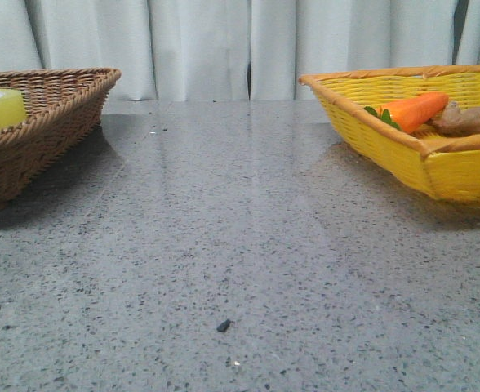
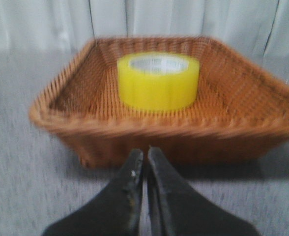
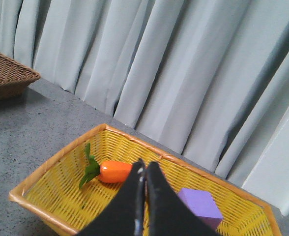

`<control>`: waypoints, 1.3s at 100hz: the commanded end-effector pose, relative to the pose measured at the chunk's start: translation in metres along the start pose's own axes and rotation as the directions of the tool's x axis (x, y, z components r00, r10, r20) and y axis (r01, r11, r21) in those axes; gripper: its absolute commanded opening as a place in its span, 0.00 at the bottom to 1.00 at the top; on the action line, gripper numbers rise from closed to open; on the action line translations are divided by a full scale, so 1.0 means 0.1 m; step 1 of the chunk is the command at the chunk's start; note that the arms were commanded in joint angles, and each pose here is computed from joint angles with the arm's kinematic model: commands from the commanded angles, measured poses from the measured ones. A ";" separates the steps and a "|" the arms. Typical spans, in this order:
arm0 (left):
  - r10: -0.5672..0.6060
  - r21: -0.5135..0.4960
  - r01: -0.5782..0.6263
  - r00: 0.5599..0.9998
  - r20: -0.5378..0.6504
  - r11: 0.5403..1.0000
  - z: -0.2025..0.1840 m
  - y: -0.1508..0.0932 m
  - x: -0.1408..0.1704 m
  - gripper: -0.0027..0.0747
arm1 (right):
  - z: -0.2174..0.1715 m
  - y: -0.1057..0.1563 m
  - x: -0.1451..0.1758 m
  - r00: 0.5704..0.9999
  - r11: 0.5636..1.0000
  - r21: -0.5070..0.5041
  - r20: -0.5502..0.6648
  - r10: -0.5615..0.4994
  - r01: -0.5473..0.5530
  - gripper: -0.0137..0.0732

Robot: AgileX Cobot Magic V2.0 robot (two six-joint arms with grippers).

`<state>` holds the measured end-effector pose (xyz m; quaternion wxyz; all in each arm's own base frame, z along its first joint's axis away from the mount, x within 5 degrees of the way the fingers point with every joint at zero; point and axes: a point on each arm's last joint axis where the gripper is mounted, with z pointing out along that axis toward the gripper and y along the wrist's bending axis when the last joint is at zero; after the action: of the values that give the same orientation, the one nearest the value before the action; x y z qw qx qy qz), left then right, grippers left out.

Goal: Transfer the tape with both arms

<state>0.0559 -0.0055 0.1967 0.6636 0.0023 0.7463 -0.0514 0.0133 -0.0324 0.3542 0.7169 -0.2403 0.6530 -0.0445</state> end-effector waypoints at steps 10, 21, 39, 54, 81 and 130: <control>-0.020 0.022 0.020 1.000 -0.020 1.000 -0.02 0.00 0.08 0.01 | 0.00 -0.04 -0.12 0.997 1.000 0.020 0.074 -0.025 0.023 0.10; -0.042 0.026 0.044 0.997 -0.069 0.999 -0.02 -0.01 0.12 0.01 | 0.00 -0.03 -0.12 0.997 1.000 0.019 0.074 -0.023 0.022 0.10; -0.045 0.026 0.047 0.997 -0.068 0.999 -0.02 -0.01 0.12 0.01 | 0.00 -0.03 -0.12 0.997 1.000 0.019 0.074 -0.023 0.022 0.10; -0.045 0.027 0.047 0.997 -0.065 0.999 -0.02 -0.01 0.12 0.01 | 0.00 -0.03 -0.12 0.997 1.000 0.019 0.074 -0.023 0.022 0.10; -0.045 0.027 0.047 0.997 -0.065 0.999 -0.02 -0.01 0.12 0.01 | 0.00 -0.03 -0.12 0.997 1.000 0.019 0.074 -0.023 0.022 0.10; -0.045 0.027 0.047 0.997 -0.065 0.999 -0.02 -0.01 0.12 0.01 | 0.01 0.00 -0.04 0.999 0.992 0.118 -0.019 -0.039 0.041 0.10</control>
<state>0.0531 -0.0066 0.1822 0.6125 -0.0001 0.7877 -0.0669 0.0121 -0.0328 0.3519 0.7111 -0.2199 0.6643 -0.0695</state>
